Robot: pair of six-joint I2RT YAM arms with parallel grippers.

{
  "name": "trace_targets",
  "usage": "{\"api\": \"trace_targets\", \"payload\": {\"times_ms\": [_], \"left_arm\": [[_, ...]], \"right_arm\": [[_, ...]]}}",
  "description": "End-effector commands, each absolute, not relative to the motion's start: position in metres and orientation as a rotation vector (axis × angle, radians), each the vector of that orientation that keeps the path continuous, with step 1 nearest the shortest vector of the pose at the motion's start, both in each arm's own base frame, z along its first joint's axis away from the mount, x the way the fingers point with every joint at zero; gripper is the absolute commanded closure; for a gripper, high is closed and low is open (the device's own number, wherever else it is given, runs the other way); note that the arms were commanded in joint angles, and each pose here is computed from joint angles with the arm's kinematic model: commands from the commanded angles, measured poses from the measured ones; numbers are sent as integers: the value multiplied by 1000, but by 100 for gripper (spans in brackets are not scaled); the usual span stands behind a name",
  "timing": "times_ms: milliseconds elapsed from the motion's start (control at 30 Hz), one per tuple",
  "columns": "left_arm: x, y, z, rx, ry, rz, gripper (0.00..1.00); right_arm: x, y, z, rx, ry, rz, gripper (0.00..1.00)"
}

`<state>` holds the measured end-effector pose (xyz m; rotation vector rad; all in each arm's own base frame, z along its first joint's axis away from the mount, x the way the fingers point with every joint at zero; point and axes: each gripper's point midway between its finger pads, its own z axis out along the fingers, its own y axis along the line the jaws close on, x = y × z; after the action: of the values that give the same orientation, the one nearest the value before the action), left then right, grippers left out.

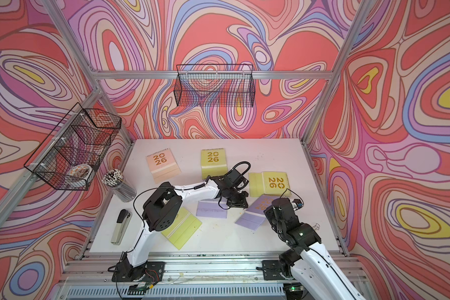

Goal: Stack the calendars
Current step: Pick up the calendar at the center of the board, then place the calendar at the calendar.

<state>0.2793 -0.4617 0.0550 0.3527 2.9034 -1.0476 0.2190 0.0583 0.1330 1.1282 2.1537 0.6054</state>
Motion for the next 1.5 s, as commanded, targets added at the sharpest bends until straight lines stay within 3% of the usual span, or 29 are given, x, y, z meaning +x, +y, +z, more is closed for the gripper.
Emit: {"api": "trace_targets", "payload": {"times_ms": [0,467,767,1467], "left_arm": [[297,-446,97,282,2815,-1061,100],[330,-326,127,-2,2711,-916,100],[325,-256,118,-142,2709,-801,100],[322,-194,59,-332,2783,-706,100]], "right_arm": [[234,61,164,988,2133,585,100],[294,125,204,585,2181,762,100],[321,175,191,399,2193,990,100],[343,245,145,274,2157,1467,100]]}}
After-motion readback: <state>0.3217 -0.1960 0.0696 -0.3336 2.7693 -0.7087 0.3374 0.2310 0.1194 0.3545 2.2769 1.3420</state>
